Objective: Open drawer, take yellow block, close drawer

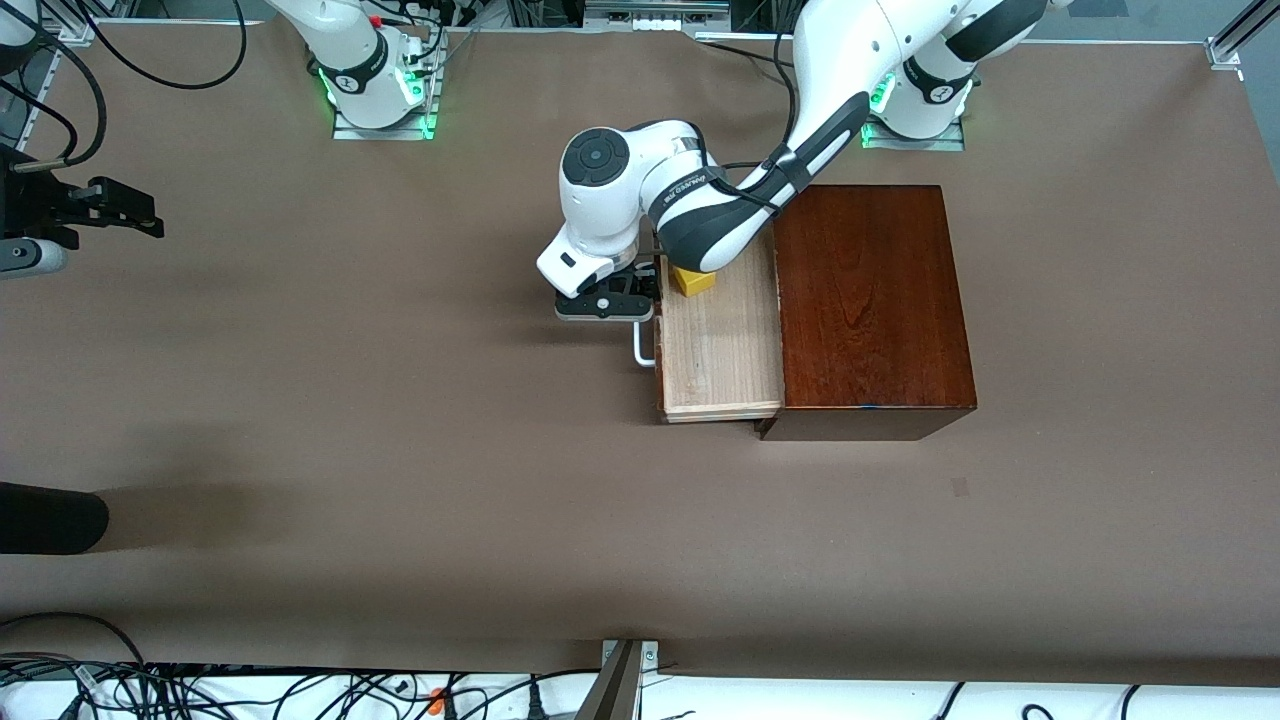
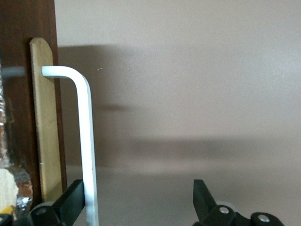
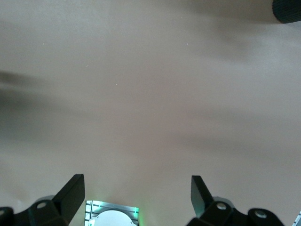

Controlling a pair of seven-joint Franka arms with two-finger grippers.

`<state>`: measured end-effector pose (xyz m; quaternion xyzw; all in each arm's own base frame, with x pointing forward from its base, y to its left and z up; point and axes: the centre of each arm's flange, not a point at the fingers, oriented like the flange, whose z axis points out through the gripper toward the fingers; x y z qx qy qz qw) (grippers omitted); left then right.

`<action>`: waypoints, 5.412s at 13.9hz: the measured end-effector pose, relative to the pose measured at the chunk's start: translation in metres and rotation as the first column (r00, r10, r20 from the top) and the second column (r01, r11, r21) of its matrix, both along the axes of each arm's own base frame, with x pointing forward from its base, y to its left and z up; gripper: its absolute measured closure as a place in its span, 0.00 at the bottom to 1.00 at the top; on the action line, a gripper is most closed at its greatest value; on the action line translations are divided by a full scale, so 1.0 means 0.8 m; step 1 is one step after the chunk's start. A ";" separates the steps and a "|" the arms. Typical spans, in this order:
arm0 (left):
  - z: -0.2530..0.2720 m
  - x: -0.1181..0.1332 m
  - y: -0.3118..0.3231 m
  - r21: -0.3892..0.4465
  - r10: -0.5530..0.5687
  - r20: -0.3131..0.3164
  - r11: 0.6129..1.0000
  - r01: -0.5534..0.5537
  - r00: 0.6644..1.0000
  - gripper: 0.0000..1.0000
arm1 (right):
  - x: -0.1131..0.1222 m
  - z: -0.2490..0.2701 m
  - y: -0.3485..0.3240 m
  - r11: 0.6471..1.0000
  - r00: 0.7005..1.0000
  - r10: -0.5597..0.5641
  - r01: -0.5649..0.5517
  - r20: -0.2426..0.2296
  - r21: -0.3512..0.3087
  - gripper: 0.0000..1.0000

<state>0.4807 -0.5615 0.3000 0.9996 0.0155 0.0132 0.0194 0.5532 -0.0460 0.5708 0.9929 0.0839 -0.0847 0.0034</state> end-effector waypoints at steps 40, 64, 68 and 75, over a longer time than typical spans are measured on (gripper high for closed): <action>0.384 0.113 0.645 0.024 -0.110 -0.107 0.993 0.113 0.988 0.00 | -0.113 -0.252 0.781 0.163 0.162 -0.987 0.986 0.006 0.041 0.00; 0.390 0.108 0.644 0.044 -0.128 -0.102 0.990 0.134 0.986 0.00 | -0.073 -0.125 0.700 0.407 0.399 -0.913 0.906 0.091 0.113 0.45; 0.390 0.108 0.644 0.044 -0.128 -0.102 0.990 0.133 0.986 0.00 | 0.007 -0.113 0.590 0.558 0.547 -0.828 0.825 0.124 0.089 0.45; 0.390 0.108 0.644 0.044 -0.128 -0.102 0.990 0.133 0.986 0.00 | 0.106 -0.211 0.357 0.843 0.842 -0.533 0.537 0.084 -0.041 0.45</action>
